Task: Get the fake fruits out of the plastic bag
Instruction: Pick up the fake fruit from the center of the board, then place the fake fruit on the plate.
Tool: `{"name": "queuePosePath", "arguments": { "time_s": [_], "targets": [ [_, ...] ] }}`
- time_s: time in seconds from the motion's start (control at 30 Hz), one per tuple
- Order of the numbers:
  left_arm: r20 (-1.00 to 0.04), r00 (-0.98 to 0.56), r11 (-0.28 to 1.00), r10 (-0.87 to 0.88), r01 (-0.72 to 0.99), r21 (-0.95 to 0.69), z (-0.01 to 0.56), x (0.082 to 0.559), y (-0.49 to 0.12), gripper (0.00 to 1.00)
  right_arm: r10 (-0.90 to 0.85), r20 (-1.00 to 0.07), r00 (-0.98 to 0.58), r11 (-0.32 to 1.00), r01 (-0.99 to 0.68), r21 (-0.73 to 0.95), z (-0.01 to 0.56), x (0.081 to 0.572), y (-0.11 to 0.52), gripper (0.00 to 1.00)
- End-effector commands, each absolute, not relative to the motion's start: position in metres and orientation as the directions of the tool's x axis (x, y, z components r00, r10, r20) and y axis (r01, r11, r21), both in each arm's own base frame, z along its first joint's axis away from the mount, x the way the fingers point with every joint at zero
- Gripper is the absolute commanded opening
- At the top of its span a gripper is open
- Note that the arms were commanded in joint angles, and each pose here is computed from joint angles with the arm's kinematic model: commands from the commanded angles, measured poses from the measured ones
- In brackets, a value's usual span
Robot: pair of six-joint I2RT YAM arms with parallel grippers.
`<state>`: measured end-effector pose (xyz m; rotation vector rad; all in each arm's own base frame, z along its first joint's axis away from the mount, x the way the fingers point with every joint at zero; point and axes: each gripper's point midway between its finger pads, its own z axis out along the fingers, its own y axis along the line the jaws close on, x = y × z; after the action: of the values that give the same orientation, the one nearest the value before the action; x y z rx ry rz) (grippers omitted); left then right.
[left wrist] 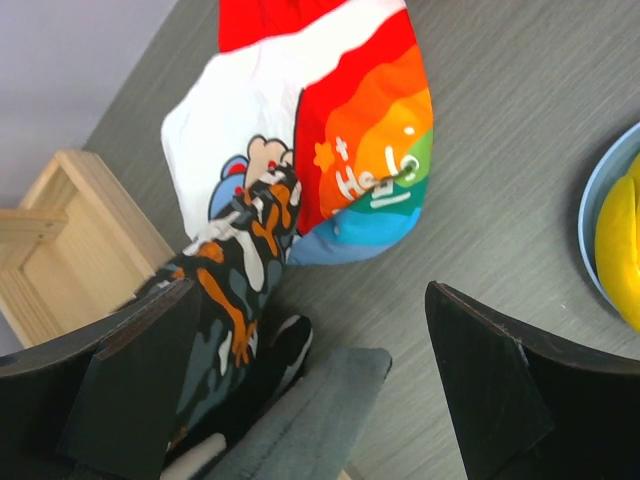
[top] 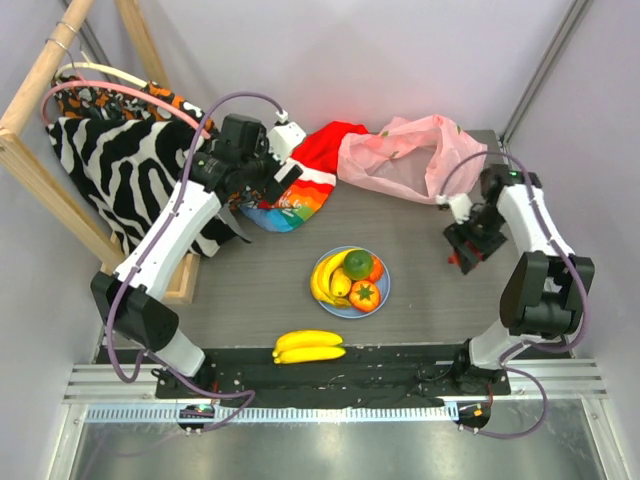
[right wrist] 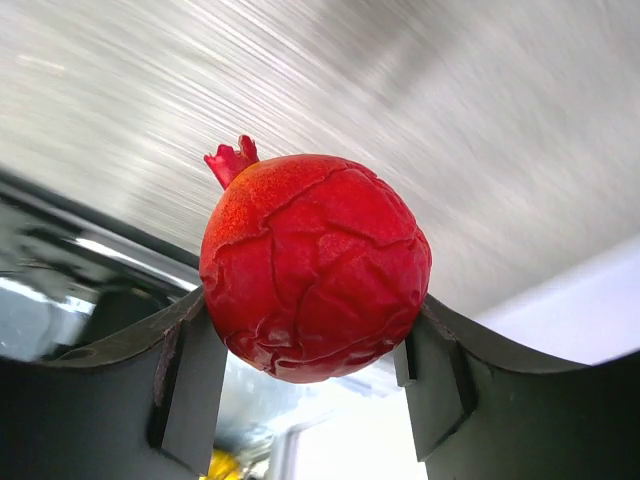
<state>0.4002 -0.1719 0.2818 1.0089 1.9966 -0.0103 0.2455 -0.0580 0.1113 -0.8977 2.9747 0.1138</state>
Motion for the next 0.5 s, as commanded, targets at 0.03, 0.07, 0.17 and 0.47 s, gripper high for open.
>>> {"name": "queuePosePath", "arguments": {
  "time_s": [0.03, 0.07, 0.17, 0.47],
  "targets": [
    [-0.738, -0.328, 0.746, 0.59, 0.572, 0.342, 0.288, 0.396, -0.158, 1.0, -0.686, -0.222, -0.692, 0.628, -0.719, 0.3, 0.146, 0.214, 0.064, 0.25],
    [-0.73, -0.333, 0.743, 0.597, 0.572, 0.347, 0.283, 0.394, -0.156, 1.0, -0.703, -0.28, -0.654, 0.592, -0.756, 0.278, 0.151, 0.222, 0.078, 0.25],
    [-0.723, -0.342, 0.742, 0.601, 0.575, 0.345, 0.278, 0.388, -0.153, 1.0, -0.723, -0.446, -0.529, 0.496, -0.845, 0.198, 0.172, 0.237, 0.125, 0.25],
    [-0.709, -0.428, 0.79, 0.56, 0.533, 0.303, 0.255, 0.376, -0.138, 1.0, -0.745, -0.637, -0.196, 0.265, -0.964, -0.014, 0.201, 0.262, 0.235, 0.29]
  ]
}}
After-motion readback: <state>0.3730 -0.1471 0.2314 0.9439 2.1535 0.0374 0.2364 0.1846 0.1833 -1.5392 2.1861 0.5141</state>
